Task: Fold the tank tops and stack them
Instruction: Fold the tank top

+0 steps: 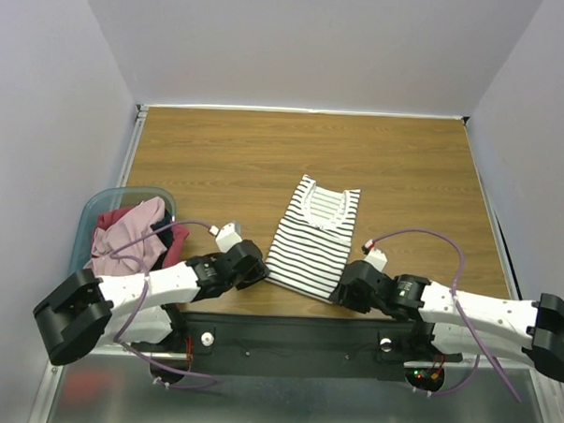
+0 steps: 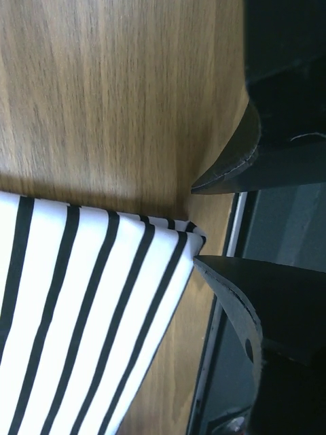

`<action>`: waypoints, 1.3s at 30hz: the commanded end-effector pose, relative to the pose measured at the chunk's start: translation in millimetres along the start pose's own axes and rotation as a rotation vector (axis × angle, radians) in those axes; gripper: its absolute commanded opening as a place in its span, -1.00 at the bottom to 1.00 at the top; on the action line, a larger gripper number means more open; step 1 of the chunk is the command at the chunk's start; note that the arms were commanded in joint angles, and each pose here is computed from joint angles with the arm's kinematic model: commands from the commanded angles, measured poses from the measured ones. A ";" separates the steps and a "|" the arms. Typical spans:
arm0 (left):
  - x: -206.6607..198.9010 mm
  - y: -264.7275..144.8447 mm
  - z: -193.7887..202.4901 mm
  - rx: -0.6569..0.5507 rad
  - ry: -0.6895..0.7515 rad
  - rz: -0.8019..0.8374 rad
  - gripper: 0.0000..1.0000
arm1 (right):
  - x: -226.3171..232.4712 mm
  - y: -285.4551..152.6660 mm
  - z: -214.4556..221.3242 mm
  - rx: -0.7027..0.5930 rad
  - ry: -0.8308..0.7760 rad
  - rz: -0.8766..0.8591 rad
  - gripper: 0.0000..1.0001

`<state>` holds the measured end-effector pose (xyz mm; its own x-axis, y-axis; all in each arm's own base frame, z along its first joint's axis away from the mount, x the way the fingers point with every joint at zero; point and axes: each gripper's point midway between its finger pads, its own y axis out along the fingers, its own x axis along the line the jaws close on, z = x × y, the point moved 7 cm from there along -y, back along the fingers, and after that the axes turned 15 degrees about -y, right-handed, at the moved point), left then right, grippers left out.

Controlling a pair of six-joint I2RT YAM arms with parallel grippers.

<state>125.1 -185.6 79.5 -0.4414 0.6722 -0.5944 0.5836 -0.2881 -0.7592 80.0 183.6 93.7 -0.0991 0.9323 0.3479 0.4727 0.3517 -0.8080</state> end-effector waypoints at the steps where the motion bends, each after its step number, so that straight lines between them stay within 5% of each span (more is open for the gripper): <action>1: -5.8 11.6 4.3 0.003 0.016 -0.015 0.06 | 4.0 11.1 0.8 -0.029 0.034 -0.010 -0.07; 14: 9.6 9.2 6.2 0.021 0.032 -0.041 -0.31 | -4.5 25.4 17.4 0.019 0.026 0.002 -0.28; 18: 14.6 4.6 6.1 0.034 0.041 -0.036 -0.36 | -8.6 25.0 19.7 0.019 0.034 0.003 -0.51; 27: 15.8 -5.6 4.7 0.050 0.061 -0.008 -0.08 | -12.7 23.1 21.1 0.014 0.035 0.000 -0.74; 39: 22.0 -2.3 8.6 0.073 0.060 -0.023 -0.22 | -16.0 21.2 20.7 0.010 0.031 0.018 -0.83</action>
<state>113.0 -180.1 77.0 -0.4121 0.6918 -0.5929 0.5431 -0.3360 -0.7695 79.7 192.4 73.3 -0.0766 0.9027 0.4234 0.4818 0.4053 -0.7769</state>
